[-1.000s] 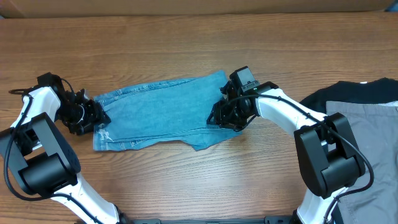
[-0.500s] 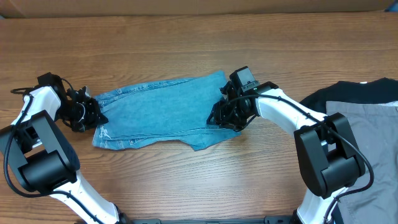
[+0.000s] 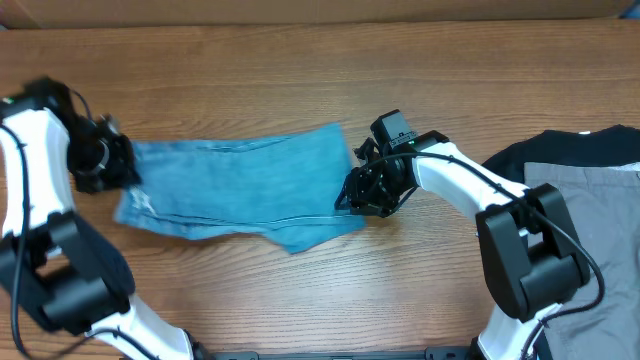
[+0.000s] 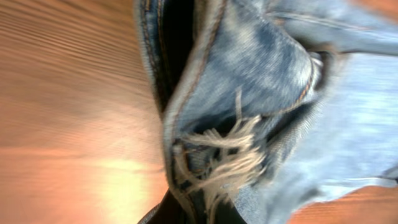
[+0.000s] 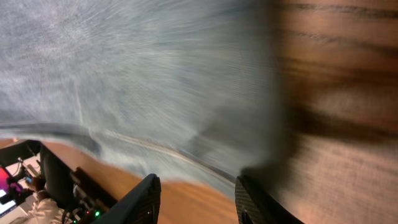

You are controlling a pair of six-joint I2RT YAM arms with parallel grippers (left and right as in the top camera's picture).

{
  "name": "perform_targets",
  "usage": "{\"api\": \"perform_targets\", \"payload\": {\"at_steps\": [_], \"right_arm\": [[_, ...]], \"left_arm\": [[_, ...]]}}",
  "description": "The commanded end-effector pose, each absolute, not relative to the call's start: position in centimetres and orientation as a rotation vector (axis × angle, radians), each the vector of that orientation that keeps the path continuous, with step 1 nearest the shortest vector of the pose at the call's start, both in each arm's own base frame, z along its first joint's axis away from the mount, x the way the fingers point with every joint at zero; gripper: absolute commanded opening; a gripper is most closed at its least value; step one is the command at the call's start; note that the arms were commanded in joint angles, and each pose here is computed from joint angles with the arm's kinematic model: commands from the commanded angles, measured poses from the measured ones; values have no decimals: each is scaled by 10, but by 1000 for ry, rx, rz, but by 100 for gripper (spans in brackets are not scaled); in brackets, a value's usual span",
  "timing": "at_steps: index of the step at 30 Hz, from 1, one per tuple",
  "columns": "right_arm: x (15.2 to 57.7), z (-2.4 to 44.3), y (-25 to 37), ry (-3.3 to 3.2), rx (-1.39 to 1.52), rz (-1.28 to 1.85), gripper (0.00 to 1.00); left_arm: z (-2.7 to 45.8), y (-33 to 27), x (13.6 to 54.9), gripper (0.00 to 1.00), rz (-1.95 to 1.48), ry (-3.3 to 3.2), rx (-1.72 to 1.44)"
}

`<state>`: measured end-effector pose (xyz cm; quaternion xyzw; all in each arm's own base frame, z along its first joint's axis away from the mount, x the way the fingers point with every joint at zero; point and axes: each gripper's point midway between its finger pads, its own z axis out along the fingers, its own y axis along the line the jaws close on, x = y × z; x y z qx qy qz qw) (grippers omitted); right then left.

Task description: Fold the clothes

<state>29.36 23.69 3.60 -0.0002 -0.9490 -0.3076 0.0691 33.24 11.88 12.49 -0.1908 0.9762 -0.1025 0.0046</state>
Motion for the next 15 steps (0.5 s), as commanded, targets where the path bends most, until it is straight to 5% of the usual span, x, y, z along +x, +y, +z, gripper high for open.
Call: {"api": "perform_targets", "payload": {"at_steps": [1, 15], "right_arm": [[308, 97, 247, -2950, 121, -1094, 43], [322, 132, 221, -3038, 46, -1115, 43]], "left_arm": [[197, 134, 334, 4, -70, 2921, -547], [221, 30, 356, 4, 42, 2912, -349]]}}
